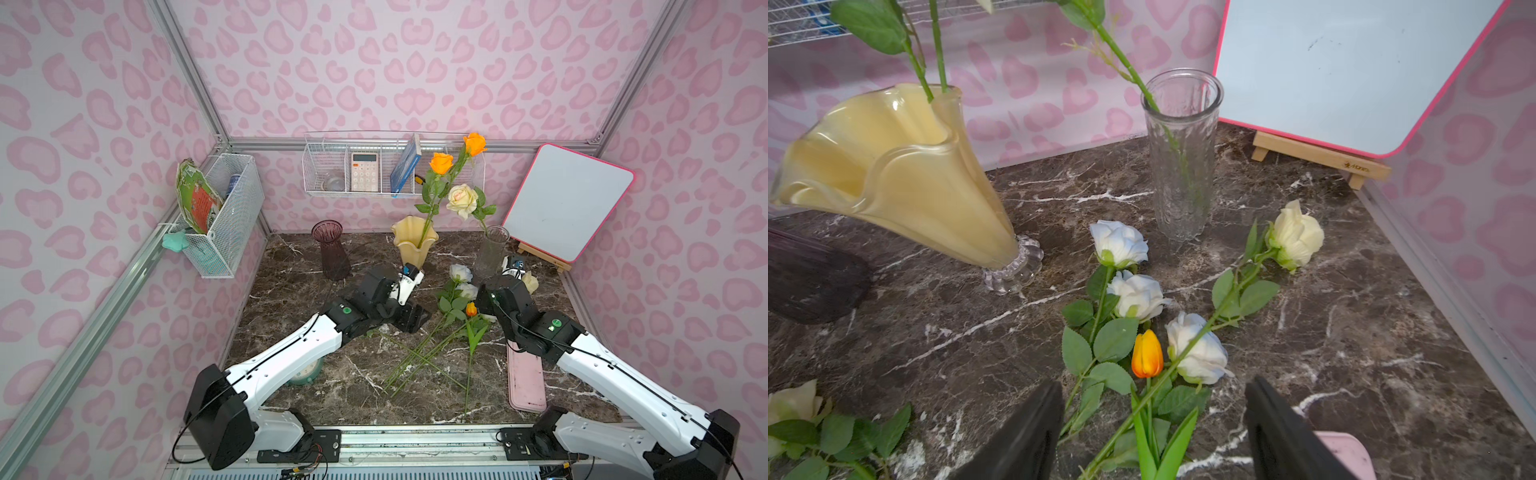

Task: Arrange the flowers in different vases according to their colors
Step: Pick up the flower at the center of the board.

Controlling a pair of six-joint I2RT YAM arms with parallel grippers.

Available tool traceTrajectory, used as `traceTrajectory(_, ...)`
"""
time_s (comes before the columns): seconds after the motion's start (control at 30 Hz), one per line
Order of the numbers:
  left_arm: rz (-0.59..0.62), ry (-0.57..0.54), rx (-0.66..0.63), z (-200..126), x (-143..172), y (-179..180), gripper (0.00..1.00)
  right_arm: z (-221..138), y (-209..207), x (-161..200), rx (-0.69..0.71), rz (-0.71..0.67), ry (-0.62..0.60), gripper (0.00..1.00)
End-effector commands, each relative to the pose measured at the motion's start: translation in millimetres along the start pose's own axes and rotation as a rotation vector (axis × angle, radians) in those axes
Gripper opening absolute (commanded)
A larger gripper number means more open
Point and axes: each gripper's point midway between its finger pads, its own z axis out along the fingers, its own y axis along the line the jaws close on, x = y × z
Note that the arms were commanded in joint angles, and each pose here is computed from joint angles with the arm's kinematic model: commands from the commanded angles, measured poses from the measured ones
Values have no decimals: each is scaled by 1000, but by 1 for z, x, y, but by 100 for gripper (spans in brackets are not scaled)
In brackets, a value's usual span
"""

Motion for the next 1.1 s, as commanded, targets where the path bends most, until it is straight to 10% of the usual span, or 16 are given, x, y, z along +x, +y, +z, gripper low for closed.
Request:
traceTrajectory(0.0,80,96,28,19,15,-11,71,-2,-12,-4,51,-31,-9,72)
traceTrajectory(1.07,280,388,-81,168,40,9,59,26,-115,58,169,60,107,71)
